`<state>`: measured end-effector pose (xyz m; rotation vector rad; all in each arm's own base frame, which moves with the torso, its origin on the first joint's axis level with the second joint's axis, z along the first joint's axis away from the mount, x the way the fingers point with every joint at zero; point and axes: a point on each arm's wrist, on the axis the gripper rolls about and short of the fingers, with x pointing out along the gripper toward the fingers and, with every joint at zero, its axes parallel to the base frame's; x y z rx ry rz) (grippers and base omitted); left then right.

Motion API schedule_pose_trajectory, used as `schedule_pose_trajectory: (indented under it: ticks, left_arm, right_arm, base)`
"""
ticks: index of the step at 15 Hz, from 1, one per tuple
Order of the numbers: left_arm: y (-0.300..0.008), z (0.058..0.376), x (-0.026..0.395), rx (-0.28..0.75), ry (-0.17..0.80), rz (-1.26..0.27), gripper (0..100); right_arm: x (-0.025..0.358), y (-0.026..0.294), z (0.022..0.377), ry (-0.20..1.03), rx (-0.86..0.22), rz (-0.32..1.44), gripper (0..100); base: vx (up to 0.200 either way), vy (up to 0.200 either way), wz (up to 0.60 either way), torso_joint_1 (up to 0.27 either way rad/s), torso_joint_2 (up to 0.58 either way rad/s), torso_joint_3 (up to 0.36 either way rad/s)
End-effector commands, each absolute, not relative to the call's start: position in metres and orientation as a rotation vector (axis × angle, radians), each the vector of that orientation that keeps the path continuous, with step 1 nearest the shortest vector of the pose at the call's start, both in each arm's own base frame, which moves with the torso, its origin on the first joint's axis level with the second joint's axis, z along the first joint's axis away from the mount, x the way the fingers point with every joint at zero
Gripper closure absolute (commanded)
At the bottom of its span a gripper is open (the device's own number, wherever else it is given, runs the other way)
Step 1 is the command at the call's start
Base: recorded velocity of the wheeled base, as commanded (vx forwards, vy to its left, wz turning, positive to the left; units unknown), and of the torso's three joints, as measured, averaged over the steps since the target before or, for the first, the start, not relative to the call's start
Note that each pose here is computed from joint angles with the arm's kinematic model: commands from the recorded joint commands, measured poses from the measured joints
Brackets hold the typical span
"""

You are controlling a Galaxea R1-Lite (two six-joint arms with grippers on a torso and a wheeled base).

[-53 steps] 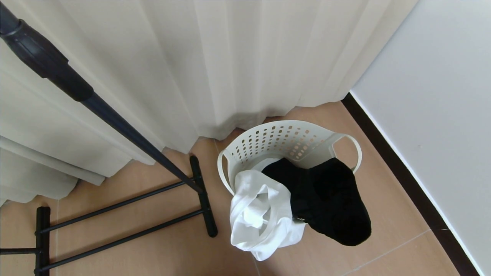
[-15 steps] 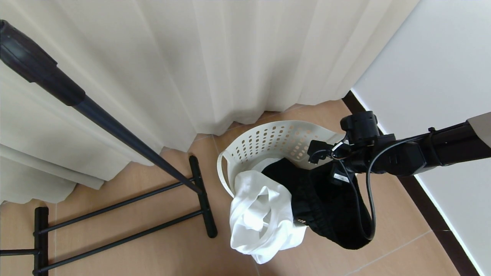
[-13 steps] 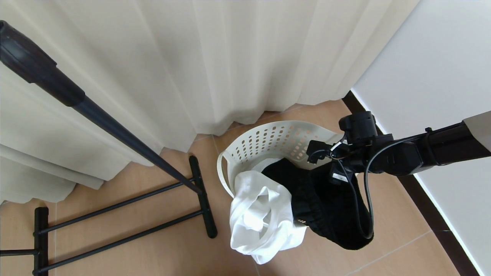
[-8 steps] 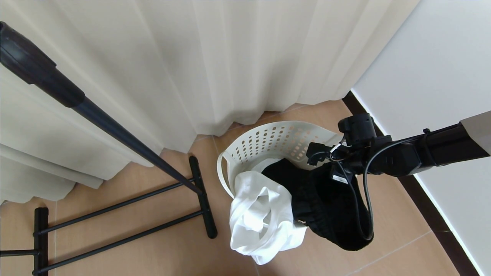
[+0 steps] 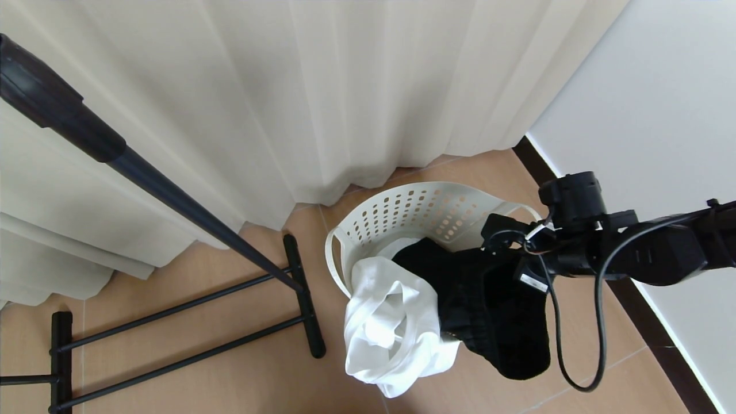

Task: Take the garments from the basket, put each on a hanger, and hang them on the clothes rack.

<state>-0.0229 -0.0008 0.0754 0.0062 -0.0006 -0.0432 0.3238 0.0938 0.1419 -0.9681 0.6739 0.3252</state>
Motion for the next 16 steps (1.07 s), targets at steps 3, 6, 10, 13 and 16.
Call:
schedule_pose_trajectory:
  ticks: [3, 6, 10, 13, 16]
  left_arm:
    - [-0.001, 0.075, -0.023, 0.006, 0.001, -0.043, 0]
    - [-0.001, 0.075, -0.023, 0.044, -0.001, -0.048, 0]
    - [-0.001, 0.075, -0.023, 0.021, -0.001, -0.048, 0]
    - [-0.001, 0.075, -0.023, 0.02, 0.0, -0.046, 0]
    - [-0.001, 0.075, -0.023, 0.02, -0.001, -0.051, 0]
  right_arm:
    - [0.218, 0.08, 0.187, 0.526, -0.722, 0.353, 100]
    - [0.166, 0.083, 0.206, 0.419, -0.506, 0.391, 100]
    - [0.132, 0.079, 0.23, 0.301, -0.294, 0.417, 100]
    - [0.103, 0.06, 0.235, 0.209, -0.255, 0.406, 100]
    - [0.1, 0.056, 0.234, 0.199, -0.253, 0.39, 100]
  base:
    - [0.0, 0.0, 0.0, 0.0, 0.0, 0.0]
    - [0.0, 0.0, 0.0, 0.0, 0.0, 0.0]
    - [0.0, 0.0, 0.0, 0.0, 0.0, 0.0]
    - [0.0, 0.0, 0.0, 0.0, 0.0, 0.0]
    - [0.0, 0.0, 0.0, 0.0, 0.0, 0.0]
